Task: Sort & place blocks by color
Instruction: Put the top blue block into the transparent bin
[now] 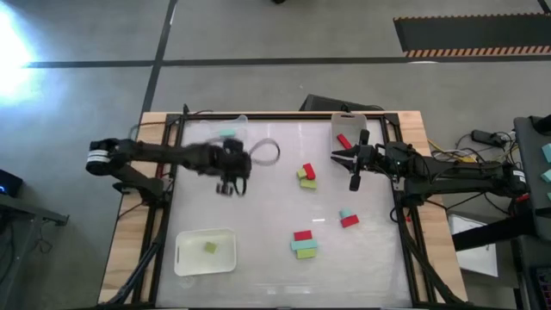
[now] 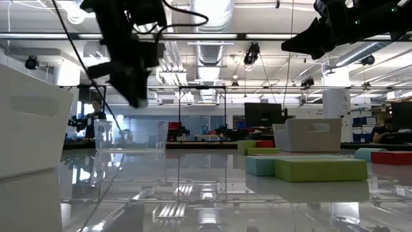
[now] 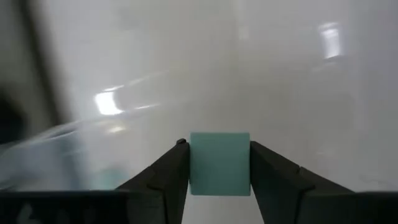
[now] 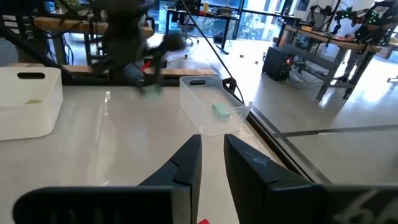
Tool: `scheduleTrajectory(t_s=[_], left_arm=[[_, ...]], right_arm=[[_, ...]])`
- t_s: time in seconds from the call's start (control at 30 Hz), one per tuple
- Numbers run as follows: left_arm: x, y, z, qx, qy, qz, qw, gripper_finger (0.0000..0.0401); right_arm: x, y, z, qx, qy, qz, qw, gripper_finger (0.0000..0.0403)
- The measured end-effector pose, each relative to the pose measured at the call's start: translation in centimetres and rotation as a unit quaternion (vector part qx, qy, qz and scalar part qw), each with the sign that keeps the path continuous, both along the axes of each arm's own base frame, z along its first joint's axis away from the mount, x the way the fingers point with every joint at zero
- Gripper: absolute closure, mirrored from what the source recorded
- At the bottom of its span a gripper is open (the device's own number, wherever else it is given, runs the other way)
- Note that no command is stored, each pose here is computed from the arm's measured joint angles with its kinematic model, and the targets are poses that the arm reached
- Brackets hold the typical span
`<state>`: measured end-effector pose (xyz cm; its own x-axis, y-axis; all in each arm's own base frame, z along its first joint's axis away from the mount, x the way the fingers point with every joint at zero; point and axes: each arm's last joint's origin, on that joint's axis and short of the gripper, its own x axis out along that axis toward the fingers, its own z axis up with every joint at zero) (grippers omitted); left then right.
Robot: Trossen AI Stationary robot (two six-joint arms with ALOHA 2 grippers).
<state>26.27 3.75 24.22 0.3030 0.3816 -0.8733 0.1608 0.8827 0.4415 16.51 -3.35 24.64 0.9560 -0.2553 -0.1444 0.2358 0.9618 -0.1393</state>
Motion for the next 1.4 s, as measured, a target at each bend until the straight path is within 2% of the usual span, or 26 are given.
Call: scheduleTrajectory(t_s=[0.13,0.23,0.37,0.57,0.77,0.97,1.4], left_arm=[[-1.4,4.3,2.9,0.038,-0.02,0.023,0.999,0.0278],[-2.8,7.9,3.8,0.027,-0.042,0.058,0.997,0.0286],[-4.3,12.0,2.8,-0.037,-0.076,0.098,0.992,0.0286],[-5.0,15.4,-0.4,-0.082,-0.039,0.146,0.985,0.0281],[-4.2,16.6,-3.3,-0.112,-0.004,0.152,0.982,0.0279],[-3.6,17.2,-4.3,-0.107,-0.007,0.157,0.982,0.0275],[-3.4,17.4,-4.0,-0.096,-0.013,0.16,0.982,0.0196]], right_arm=[[0.0,0.0,0.0,0.0,0.0,0.0,1.0,0.0344],[0.0,0.0,0.0,0.0,0.0,0.0,1.0,0.0344],[0.0,0.0,0.0,0.0,0.0,0.0,1.0,0.0344],[0.0,0.0,0.0,0.0,0.0,-0.001,1.0,0.0344],[0.0,0.0,0.0,-0.002,0.001,-0.003,1.0,0.0344],[0.0,0.0,0.0,-0.001,0.001,-0.003,1.0,0.0344],[0.0,0.0,0.0,-0.001,0.001,-0.003,1.0,0.0344]])
